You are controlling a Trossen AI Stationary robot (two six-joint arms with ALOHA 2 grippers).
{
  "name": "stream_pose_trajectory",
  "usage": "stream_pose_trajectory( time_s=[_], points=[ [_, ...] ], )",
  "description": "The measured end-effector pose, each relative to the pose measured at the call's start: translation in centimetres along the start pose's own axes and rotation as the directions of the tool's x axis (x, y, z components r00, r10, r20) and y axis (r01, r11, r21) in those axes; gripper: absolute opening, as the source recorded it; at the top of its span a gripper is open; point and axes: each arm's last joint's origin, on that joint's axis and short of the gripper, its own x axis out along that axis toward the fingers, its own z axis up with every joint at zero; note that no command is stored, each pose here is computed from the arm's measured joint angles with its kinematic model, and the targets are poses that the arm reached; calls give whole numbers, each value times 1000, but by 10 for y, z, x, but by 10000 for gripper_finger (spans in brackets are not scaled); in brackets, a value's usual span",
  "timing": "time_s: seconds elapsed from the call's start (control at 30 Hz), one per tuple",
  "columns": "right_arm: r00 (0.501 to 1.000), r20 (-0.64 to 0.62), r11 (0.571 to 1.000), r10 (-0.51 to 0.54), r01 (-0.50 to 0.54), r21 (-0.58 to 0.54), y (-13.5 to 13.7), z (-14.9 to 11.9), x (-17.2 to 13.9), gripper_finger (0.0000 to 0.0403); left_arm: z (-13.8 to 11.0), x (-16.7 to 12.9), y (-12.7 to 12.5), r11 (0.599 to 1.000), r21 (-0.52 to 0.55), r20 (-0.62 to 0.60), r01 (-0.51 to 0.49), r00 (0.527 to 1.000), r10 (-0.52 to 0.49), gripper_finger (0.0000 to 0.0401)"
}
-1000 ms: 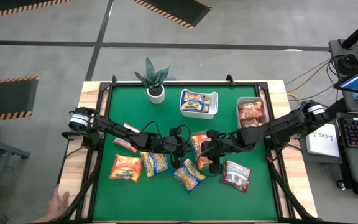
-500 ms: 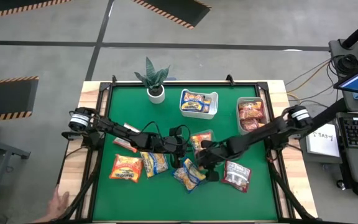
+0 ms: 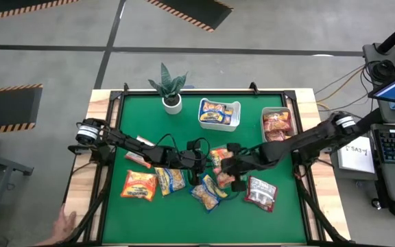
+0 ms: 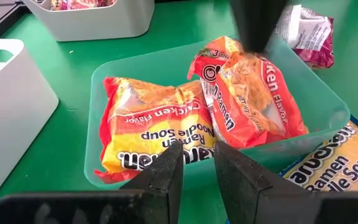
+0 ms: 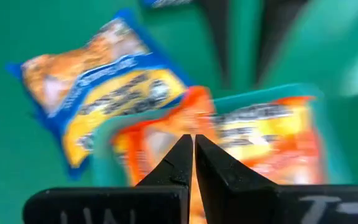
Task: Sort Maruchan noodles
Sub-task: Put the orange noodle pack into the green bin
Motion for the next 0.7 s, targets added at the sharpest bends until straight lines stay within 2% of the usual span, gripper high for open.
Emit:
stream_pose_trajectory(
  time_s=[0.1, 0.27, 0.37, 0.53, 0.7],
  points=[
    [999, 5, 999, -45, 45, -7, -11, -5, -7, 9, 0, 0, 0, 1000, 0, 0, 0, 1000, 0, 75],
    [996, -42, 997, -72, 73, 24, -27, -19, 2, 9, 0, 0, 0, 1000, 0, 0, 0, 1000, 0, 75],
    [997, -79, 999, -27, 29, 26, -26, -27, 15, 9, 0, 0, 0, 1000, 0, 1, 0, 1000, 0, 75],
    [988, -98, 993, 121, -121, 7, -17, -30, 27, 9, 0, 0, 0, 1000, -1, 1, 0, 1000, 0, 75],
    [987, -88, 991, 135, -136, -5, -12, -30, 23, 9, 2, 0, 0, 1000, -1, 4, 1, 1000, -1, 75]
  ],
)
